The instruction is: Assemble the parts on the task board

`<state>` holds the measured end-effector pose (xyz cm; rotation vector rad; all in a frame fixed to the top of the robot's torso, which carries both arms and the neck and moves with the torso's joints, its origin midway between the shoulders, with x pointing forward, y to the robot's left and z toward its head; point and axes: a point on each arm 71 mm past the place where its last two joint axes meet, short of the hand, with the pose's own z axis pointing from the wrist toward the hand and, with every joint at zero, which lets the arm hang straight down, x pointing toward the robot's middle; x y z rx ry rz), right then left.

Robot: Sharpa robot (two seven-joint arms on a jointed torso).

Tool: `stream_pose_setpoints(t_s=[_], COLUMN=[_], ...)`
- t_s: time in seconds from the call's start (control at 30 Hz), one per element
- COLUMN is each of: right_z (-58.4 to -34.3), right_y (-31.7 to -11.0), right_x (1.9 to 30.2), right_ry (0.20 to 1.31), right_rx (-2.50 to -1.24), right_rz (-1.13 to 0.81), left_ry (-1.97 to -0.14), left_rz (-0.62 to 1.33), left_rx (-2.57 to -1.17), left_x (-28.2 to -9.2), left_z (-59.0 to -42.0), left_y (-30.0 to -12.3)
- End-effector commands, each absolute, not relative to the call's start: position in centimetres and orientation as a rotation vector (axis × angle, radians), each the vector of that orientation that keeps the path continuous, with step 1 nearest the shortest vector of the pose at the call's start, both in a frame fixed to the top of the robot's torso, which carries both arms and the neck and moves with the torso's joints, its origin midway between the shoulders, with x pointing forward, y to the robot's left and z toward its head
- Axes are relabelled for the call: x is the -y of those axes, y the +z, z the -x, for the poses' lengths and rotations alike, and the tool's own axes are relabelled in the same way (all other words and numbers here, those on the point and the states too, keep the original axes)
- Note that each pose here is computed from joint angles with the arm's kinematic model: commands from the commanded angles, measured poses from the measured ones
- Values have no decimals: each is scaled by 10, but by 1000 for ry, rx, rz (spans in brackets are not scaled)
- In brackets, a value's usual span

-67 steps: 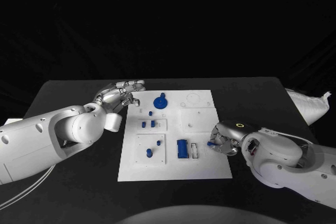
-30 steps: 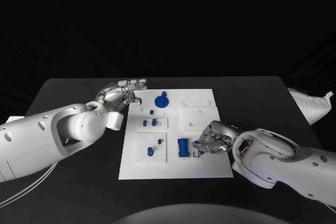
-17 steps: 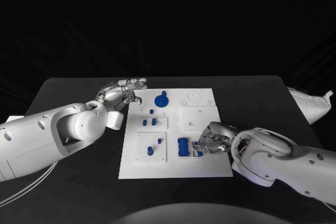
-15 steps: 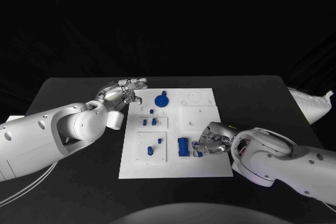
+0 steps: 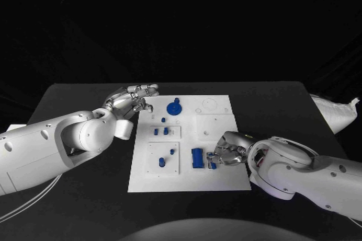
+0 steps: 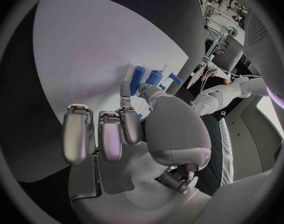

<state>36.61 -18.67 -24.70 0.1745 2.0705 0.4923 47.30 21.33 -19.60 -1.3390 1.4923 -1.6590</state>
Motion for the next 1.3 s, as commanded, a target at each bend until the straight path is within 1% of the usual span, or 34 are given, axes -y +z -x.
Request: stream_pose_setpoints(t_s=[0.03,0.63,0.9,1.3], right_z=[-365,-366,-360,-353], right_y=[-248,-248,-244,-242], right_x=[184,182,188,197], right_ry=[487,489,499,489], right_rx=[-2079,-2065,-2049,-2069], right_rz=[-135,-129,-123,-105], left_ry=[-1685,-1686,-1683,-1682], left_rz=[1327,1327,1329,1330], left_rx=[-1500,-1504,-1504,-1505], left_x=[-211,-210,-211,-211], left_z=[-472,-473,-473,-473], left_y=[-195,-195,-195,-196])
